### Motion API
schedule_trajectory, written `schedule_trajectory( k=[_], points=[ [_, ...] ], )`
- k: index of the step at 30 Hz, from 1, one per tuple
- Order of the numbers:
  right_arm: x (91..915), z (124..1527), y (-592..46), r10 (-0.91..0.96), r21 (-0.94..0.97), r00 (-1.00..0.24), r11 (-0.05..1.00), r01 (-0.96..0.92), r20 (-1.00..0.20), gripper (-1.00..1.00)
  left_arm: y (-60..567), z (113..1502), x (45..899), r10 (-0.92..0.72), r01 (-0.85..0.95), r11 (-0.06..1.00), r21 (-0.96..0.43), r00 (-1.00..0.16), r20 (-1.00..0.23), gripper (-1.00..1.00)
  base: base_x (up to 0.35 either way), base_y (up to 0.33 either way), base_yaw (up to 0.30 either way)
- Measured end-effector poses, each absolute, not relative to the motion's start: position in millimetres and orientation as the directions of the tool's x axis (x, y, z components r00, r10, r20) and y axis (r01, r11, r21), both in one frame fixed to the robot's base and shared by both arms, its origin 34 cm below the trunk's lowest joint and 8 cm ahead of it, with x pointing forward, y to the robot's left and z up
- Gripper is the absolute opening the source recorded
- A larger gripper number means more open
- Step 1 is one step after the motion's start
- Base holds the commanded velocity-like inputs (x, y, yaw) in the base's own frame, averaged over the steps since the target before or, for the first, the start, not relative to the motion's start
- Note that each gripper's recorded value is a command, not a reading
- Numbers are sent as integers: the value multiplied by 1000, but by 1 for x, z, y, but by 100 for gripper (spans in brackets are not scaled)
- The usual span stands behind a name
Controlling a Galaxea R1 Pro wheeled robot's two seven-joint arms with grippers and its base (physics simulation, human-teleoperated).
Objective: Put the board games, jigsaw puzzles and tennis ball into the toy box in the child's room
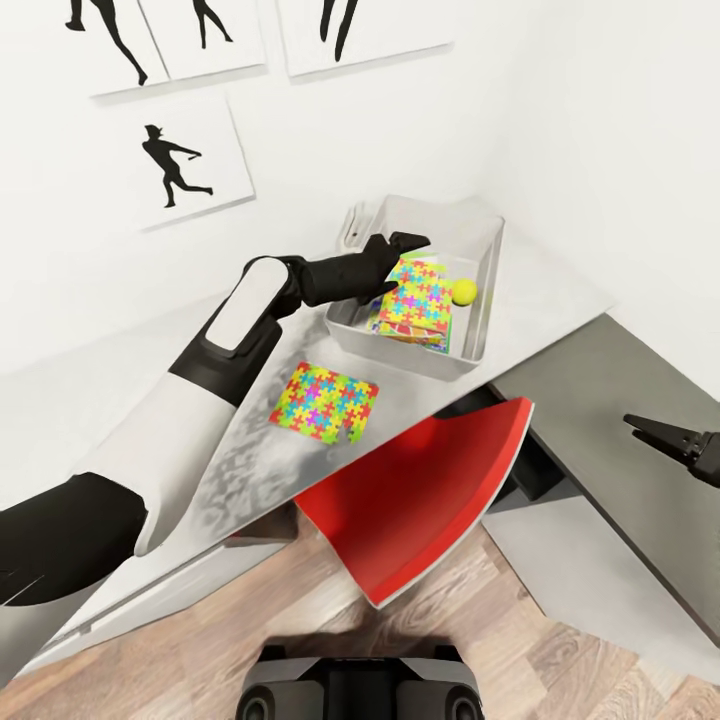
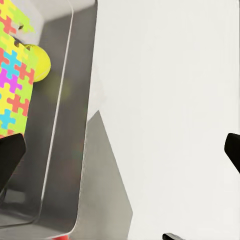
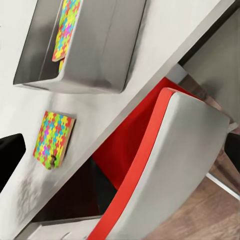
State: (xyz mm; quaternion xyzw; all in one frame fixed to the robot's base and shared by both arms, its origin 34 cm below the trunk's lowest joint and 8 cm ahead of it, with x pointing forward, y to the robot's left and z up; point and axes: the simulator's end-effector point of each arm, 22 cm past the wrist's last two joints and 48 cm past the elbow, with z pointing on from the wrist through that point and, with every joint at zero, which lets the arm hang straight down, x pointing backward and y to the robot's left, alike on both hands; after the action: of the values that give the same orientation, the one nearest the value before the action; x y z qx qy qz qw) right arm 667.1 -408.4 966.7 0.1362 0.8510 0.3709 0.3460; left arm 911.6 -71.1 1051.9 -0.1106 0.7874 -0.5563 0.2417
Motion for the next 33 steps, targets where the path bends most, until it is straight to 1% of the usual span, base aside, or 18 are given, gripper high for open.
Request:
schedule_trajectory(
  k=[7, 16, 25, 33],
  points=[
    [667, 967, -408, 488, 725, -724, 688, -25, -488, 100, -73, 1063, 909, -442, 121, 345, -931, -854, -275, 100, -39, 0, 0],
    [667, 967, -408, 488, 725, -724, 688, -25, -488, 100, -73, 1075, 907, -440, 146, 331, -932, -850, -290, 100, -153, 0, 0],
    [667, 967, -408, 488, 725, -724, 688, -26, -488, 100, -71, 1082, 898, -448, 167, 308, -937, -843, -298, 100, -66, 0, 0],
    [667, 966, -407, 485, 726, -727, 687, -26, -486, 100, -40, 1092, 889, -481, 206, 294, -933, -812, -330, 100, -18, 0, 0]
  ],
)
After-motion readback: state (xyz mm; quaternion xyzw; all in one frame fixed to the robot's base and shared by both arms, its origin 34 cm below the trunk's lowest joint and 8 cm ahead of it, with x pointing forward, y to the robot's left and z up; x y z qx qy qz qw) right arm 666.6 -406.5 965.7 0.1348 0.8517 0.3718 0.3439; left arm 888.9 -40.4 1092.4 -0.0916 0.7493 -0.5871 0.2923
